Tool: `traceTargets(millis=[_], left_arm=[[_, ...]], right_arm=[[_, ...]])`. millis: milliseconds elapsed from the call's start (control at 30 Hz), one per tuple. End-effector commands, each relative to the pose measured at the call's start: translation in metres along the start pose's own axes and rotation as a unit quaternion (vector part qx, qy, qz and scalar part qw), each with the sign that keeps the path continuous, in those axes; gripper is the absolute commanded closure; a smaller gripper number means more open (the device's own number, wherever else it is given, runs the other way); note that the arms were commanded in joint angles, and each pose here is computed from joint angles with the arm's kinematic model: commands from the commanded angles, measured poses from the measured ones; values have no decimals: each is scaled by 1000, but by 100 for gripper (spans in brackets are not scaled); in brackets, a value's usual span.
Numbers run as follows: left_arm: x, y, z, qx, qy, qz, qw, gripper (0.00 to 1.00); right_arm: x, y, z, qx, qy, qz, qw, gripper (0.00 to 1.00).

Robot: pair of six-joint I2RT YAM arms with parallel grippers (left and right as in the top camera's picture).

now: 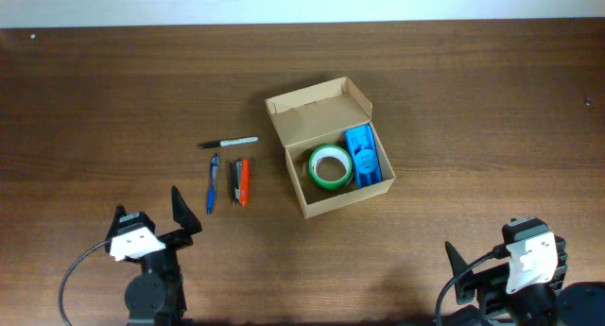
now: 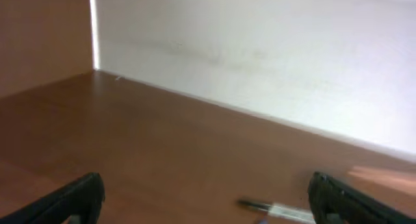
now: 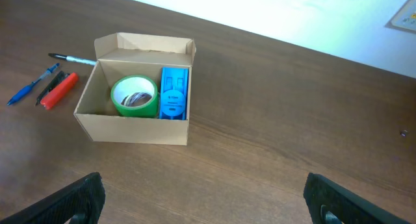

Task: Pack container
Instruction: 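Move the left gripper over the red stapler left of the box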

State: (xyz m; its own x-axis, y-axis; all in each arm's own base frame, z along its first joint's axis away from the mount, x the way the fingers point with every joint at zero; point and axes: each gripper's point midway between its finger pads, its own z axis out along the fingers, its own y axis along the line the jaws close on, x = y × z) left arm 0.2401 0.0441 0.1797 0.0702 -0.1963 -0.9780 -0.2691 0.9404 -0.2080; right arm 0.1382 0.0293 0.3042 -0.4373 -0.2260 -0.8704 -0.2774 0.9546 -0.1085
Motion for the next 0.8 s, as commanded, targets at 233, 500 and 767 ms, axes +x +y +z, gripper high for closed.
traceTargets(millis=[233, 500, 767], left_arm=[[-36, -27, -4, 70, -28, -86, 993, 0], [-67, -37, 8, 55, 26, -72, 996, 0], [-107, -91, 42, 110, 160, -52, 980, 0]], right_arm=[[0, -4, 2, 13, 2, 6, 1000, 1], [0, -4, 2, 13, 2, 6, 1000, 1], [0, -4, 2, 13, 2, 6, 1000, 1]])
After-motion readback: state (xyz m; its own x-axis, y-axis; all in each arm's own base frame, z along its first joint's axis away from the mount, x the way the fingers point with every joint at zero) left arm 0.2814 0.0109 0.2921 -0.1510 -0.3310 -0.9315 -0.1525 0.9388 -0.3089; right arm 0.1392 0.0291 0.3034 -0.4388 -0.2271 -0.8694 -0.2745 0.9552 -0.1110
